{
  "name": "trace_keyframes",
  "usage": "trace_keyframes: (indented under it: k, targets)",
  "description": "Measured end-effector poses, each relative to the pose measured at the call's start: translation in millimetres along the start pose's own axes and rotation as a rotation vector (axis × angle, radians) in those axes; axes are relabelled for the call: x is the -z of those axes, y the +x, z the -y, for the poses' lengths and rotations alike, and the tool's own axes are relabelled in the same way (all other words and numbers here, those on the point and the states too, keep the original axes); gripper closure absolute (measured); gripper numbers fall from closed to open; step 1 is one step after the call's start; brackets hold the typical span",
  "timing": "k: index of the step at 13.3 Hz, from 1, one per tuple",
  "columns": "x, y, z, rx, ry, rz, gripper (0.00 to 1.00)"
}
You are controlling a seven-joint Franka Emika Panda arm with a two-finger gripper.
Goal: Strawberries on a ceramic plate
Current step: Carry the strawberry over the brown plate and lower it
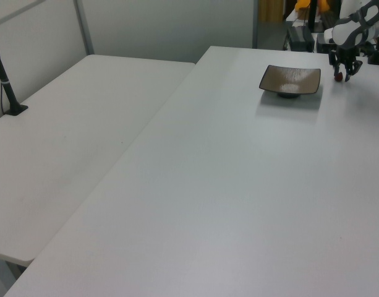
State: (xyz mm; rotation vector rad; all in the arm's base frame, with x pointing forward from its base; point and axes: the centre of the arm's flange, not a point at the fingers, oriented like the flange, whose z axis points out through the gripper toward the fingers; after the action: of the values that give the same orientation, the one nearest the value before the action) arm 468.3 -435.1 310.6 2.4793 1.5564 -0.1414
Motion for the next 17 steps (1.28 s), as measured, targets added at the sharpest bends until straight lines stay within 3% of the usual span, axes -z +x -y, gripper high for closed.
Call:
trace_keyframes:
  k: [3,7,12,17]
  targets:
    - [-1,3,0,-0.023,-0.004,-0.022,0.47]
    - [0,5,-1,-0.023,-0.006,-0.024,0.68]
    - [13,8,-4,-0.018,0.036,-0.046,0.68]
    - [97,4,-16,-0.055,0.079,-0.109,0.68]
